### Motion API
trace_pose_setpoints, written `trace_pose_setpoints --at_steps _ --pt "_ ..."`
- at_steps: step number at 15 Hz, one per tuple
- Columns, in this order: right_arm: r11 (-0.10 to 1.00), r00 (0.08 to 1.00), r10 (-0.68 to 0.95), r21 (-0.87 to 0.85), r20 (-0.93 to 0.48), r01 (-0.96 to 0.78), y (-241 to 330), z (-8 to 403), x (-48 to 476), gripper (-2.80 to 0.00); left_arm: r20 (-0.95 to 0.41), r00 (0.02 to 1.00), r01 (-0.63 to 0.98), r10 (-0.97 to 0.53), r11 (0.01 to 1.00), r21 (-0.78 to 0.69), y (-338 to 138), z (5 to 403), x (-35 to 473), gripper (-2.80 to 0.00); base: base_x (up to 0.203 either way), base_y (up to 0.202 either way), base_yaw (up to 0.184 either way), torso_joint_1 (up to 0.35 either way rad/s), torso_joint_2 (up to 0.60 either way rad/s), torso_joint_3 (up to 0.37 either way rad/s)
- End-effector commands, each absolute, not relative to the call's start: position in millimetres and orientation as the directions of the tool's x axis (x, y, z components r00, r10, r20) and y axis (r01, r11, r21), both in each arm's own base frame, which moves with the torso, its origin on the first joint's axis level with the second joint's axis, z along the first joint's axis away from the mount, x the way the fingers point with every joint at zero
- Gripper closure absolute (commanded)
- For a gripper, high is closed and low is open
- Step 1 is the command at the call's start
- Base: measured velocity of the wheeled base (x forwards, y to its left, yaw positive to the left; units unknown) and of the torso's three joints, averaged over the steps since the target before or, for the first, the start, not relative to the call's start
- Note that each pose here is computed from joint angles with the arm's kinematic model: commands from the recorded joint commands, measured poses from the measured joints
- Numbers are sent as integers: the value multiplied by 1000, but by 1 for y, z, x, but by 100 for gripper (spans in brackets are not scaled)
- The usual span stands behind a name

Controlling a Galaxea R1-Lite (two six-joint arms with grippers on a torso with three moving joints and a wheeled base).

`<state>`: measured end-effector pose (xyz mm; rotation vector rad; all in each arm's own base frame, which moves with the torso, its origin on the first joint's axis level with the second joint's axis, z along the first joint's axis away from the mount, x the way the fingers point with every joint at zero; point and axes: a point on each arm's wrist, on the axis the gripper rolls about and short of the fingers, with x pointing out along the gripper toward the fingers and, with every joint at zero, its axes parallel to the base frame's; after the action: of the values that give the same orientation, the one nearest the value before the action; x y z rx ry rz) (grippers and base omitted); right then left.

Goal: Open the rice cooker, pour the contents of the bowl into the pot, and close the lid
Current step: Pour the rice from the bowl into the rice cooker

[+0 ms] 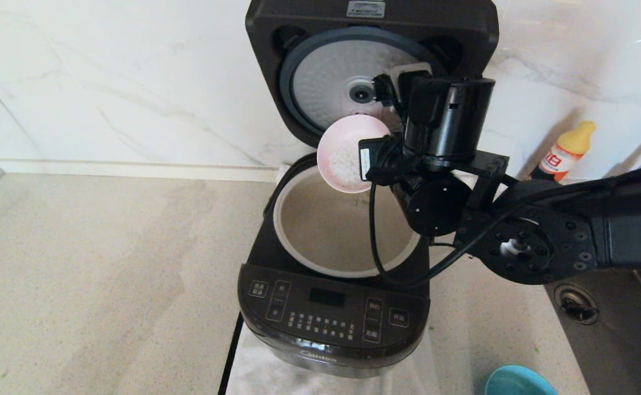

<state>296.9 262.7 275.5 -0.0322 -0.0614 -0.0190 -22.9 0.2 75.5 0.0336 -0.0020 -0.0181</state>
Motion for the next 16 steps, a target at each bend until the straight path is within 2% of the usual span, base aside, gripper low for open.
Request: trace_pose_setpoints --at_steps 1,7,12,16 --pt "999 997 -30 -31 76 33 264 275 298 0 -2 1000 18 -18 999 34 0 75 -23 0 0 0 0 0 0 0" --pt "997 992 -44 -53 120 51 268 272 302 0 -2 1000 18 -18 999 34 0 75 -23 0 0 0 0 0 0 0" --pt "978 963 -54 -181 262 104 274 262 296 0 -1 1000 18 -18 999 34 0 75 -23 0 0 0 0 0 0 0" --pt "962 965 -35 -253 259 103 280 254 287 0 -2 1000 18 -18 999 34 0 75 -23 0 0 0 0 0 0 0"
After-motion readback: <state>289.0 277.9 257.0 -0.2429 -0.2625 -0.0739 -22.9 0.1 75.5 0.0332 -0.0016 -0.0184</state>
